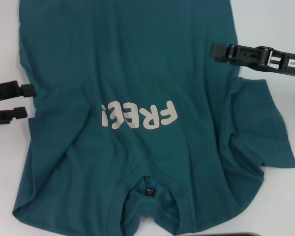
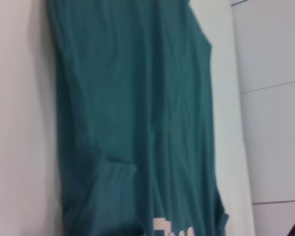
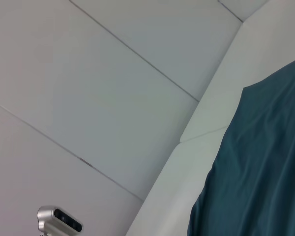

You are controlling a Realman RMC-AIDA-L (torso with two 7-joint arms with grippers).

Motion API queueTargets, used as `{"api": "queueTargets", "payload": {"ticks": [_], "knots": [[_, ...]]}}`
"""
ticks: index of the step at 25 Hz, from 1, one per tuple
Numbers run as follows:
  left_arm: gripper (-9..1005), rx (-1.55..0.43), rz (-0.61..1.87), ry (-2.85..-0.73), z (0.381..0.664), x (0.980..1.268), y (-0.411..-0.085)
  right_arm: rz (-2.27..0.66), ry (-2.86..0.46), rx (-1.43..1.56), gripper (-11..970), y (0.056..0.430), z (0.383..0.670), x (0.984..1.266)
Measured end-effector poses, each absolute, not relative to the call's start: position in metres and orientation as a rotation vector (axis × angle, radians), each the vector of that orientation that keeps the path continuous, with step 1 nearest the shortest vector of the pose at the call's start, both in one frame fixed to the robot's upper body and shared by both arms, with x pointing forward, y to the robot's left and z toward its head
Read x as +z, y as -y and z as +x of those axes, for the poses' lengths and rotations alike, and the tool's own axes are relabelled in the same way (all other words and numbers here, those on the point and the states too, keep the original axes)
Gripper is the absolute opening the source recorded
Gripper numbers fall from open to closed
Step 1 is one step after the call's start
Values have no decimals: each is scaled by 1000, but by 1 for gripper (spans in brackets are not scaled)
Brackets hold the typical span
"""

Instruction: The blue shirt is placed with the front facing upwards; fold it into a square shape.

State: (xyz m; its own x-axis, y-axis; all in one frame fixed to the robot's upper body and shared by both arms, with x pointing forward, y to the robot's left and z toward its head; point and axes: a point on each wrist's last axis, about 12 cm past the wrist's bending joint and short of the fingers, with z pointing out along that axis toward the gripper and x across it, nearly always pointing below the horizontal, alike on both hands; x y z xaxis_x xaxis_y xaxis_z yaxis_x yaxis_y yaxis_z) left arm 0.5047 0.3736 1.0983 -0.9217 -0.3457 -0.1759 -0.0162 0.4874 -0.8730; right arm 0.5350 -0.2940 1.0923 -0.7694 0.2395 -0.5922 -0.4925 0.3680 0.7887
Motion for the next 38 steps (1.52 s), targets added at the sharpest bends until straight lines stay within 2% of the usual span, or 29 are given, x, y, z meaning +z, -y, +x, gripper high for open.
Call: {"api": "queueTargets", "payload": {"ticks": [21,38], "knots": [[893,-1423,-319,-2366,497,1098,-380,-197,-1990,1454,900,298,533,1091],[891,-1313,-350,-2432,494,1089,-389,-207,-1988,1453,899,295,535,1092]]}}
